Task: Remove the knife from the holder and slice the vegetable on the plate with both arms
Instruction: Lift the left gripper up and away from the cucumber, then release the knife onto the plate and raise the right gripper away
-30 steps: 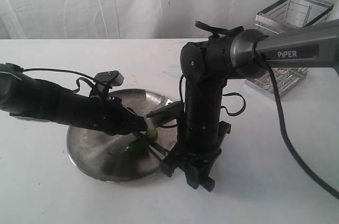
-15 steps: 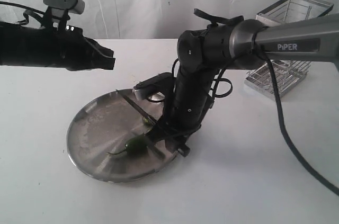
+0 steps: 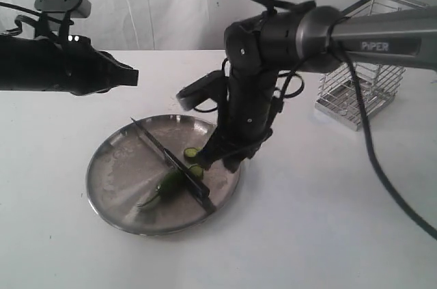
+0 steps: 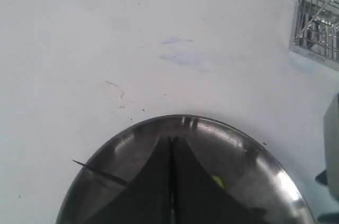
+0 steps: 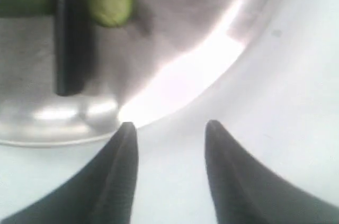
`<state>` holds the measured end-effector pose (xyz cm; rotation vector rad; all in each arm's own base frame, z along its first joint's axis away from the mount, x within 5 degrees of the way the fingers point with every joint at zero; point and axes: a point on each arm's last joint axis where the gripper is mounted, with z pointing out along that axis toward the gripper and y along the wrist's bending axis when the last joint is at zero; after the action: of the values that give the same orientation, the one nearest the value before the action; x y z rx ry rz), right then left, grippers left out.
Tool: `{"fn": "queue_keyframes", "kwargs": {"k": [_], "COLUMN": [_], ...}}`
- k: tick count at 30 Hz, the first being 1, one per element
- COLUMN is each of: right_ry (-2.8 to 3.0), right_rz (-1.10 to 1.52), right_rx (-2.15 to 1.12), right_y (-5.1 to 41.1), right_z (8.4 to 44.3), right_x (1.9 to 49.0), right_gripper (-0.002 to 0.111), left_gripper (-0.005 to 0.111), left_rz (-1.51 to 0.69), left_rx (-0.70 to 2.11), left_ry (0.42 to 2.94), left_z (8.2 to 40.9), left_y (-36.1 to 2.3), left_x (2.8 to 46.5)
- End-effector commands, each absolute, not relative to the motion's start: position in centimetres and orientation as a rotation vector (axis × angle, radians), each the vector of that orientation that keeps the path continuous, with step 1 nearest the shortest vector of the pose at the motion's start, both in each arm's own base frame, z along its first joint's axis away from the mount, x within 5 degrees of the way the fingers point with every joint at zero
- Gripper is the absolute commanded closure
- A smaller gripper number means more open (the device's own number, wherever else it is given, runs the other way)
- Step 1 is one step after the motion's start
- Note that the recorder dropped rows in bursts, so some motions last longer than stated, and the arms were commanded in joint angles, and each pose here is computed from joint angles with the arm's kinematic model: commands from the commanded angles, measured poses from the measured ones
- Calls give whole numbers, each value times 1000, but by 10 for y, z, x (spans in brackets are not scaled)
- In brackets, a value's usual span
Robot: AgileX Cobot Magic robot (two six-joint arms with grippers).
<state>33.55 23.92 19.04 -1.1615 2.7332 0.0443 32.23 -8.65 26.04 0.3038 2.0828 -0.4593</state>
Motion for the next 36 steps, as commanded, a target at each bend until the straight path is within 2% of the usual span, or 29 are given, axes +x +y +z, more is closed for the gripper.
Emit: {"fn": "queue_keyframes", "kwargs": {"k": [1, 3, 8, 11, 15, 18, 26, 33, 36], "right_ry": [2689, 2714, 2738, 2647, 2506, 2288, 1847, 1536, 1220], "right_rz": [-228, -188, 38, 79, 93, 185, 280, 324, 81], "right_rx": [-859, -774, -692, -571, -315, -101, -57, -72, -132], "right_y": [199, 184, 150, 116, 64, 50, 30, 17, 2], "right_z": [233, 244, 251, 253, 254, 280, 354, 385, 397], "right_x": [344, 339, 309, 289, 250, 219, 130, 66, 26], "right_gripper": [91, 109, 108, 108, 108, 108, 108, 108, 108], "left_gripper": [107, 107, 107, 107, 107, 107, 107, 107, 107], "left_rz": [-475, -463, -325, -314, -371, -486, -537, -534, -534], "left_rx": [267, 258, 18, -23, -23, 50, 98, 99, 99], "left_ry": [2091, 2115, 2171, 2184, 2140, 2106, 2044, 2045, 2045], "left_z": [264, 256, 233, 222, 222, 222, 230, 230, 230], "left_y": [-80, -76, -52, -45, -42, -49, -51, -51, -51], "left_x": [293, 276, 238, 211, 180, 160, 148, 148, 148]}}
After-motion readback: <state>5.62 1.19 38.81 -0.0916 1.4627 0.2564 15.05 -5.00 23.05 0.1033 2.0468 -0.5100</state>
